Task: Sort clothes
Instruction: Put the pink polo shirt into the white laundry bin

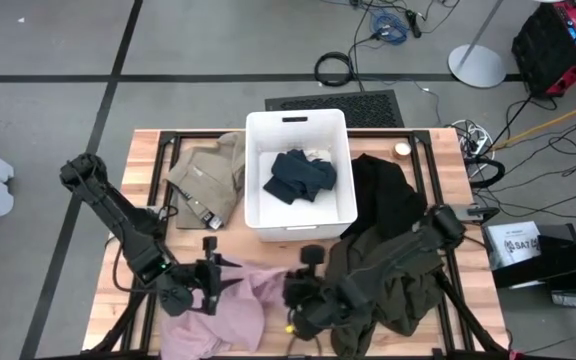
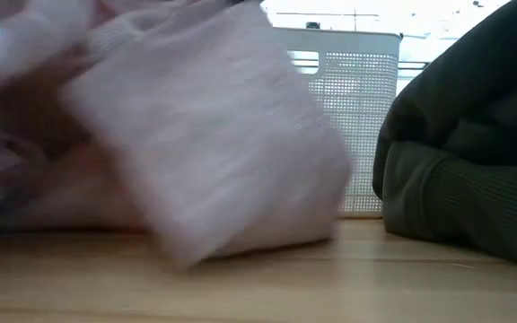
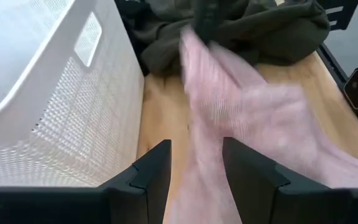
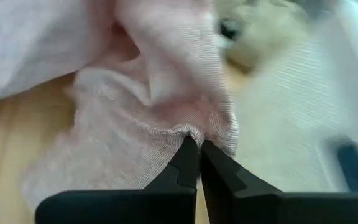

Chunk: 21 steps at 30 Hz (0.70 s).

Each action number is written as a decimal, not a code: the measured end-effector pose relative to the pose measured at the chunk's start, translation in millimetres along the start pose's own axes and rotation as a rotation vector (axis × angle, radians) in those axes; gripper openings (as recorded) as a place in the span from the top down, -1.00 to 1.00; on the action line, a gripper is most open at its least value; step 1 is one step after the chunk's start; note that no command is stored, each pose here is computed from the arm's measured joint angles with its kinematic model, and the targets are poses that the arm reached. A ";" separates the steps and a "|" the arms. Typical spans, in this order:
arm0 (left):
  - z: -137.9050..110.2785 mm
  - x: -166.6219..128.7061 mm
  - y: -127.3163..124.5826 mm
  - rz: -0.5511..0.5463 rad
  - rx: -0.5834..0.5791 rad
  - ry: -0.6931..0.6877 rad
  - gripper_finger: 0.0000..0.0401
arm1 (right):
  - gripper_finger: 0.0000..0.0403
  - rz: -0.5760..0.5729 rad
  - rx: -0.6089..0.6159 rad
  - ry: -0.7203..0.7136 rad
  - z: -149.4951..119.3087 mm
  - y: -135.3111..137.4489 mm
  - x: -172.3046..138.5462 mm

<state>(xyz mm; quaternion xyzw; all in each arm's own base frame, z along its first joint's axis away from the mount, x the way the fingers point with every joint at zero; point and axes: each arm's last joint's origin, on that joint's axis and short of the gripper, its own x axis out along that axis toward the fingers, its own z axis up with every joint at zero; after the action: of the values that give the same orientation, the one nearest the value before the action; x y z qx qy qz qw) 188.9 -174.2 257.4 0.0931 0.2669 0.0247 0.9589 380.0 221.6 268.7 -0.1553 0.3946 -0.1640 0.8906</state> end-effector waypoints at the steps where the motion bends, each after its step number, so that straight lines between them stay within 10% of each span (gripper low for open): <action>1: 0.8 2.1 1.7 -0.008 -0.009 0.007 0.23 | 1.00 -0.021 0.019 -0.008 -0.7 -4.3 -10.7; 11: 5.9 15.3 11.7 -0.138 -0.044 0.069 0.23 | 1.00 -0.128 0.176 0.037 -35.3 -32.1 -98.3; 21: 23.3 18.3 10.0 -0.277 -0.114 -0.048 0.23 | 1.00 -0.131 0.236 0.070 -52.5 -24.7 -115.0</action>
<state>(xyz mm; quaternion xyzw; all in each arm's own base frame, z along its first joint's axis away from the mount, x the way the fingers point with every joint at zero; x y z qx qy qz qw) 216.7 -166.4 269.6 0.0015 0.2524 -0.0949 0.9630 263.2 239.4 320.2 -0.0692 0.3925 -0.2725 0.8757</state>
